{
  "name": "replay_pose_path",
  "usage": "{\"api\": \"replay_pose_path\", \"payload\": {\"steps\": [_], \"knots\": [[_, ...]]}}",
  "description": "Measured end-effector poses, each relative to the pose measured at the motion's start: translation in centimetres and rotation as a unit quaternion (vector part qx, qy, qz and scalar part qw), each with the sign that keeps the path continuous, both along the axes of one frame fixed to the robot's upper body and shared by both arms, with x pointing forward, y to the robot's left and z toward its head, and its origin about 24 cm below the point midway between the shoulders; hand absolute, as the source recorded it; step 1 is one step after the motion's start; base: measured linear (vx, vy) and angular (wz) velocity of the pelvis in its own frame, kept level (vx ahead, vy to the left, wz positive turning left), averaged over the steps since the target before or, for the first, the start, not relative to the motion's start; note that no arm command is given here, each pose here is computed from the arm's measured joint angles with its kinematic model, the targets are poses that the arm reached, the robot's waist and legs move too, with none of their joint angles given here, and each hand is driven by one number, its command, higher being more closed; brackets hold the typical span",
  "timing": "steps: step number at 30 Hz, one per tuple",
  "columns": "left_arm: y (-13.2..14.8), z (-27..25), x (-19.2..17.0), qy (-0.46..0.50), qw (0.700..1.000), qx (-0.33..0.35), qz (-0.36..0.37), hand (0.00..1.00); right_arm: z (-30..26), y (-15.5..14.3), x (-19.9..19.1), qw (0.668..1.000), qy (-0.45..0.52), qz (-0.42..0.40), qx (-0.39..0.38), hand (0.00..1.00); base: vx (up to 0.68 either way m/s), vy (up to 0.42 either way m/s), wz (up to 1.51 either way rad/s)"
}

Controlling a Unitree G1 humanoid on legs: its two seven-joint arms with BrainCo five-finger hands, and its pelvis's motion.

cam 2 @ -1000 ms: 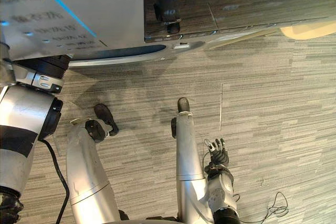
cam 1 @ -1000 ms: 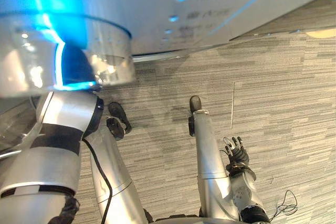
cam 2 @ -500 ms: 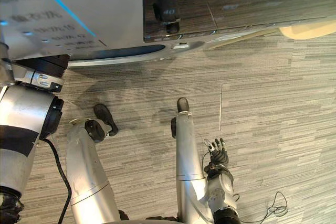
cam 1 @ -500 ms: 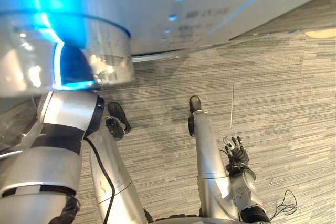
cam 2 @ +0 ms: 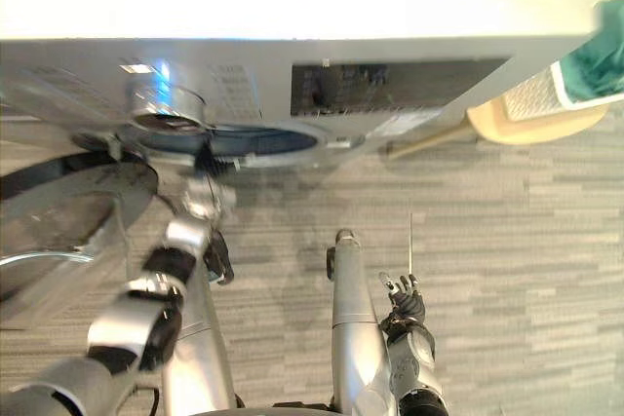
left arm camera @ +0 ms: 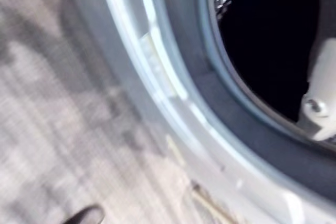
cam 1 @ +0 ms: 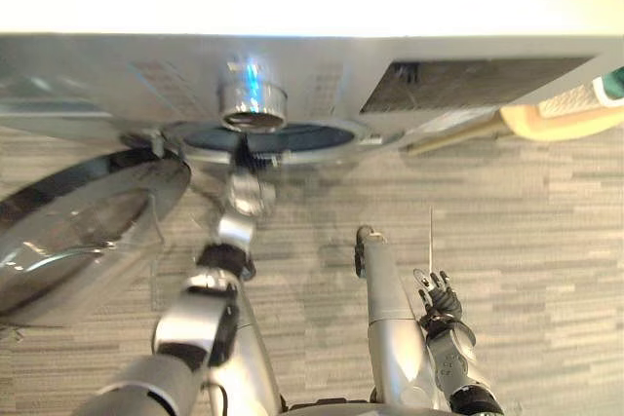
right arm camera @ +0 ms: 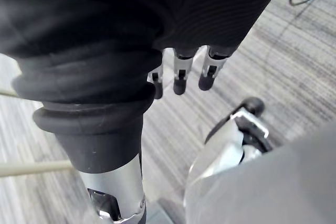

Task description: Pick up the laundry basket with both hands and put the clothes into the washing machine.

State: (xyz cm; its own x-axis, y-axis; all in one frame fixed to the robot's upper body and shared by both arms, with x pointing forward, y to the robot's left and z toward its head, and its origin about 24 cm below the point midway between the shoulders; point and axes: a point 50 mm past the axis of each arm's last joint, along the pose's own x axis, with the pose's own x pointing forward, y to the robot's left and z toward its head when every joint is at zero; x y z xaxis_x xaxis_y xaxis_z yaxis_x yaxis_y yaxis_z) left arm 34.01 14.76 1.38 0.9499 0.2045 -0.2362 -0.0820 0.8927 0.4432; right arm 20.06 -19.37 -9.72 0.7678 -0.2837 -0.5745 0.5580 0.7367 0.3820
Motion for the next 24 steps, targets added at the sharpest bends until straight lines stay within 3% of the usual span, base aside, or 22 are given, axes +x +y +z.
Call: {"api": "replay_pose_path", "payload": {"steps": [4,5,9,14,24], "knots": [[-1.1,-9.8,-9.0,0.175,0.983,-0.056,-0.002,0.0,-1.1,-0.1,-1.3,0.999,0.04,0.019,-0.015,0.0,0.2,-0.076,0.17],[-1.0,-12.4,-12.7,0.228,0.971,-0.073,0.01,0.0,-2.1,-0.2,-3.1,0.997,0.073,0.023,-0.016,0.0,0.24,-0.093,0.18],[0.7,-15.6,-18.9,0.302,0.943,-0.115,0.079,0.0,-4.2,-0.2,-6.7,0.989,0.144,0.029,-0.015,0.0,0.23,-0.083,0.45],[1.7,-16.5,-21.1,0.31,0.917,-0.189,0.168,0.0,-5.4,-0.9,-9.1,0.981,0.194,0.004,0.0,0.0,0.06,-0.044,0.71],[2.2,-16.6,-21.1,0.313,0.91,-0.206,0.178,0.0,-6.1,2.2,-8.9,0.975,0.212,0.051,0.039,0.0,-0.04,0.129,-0.23]]}}
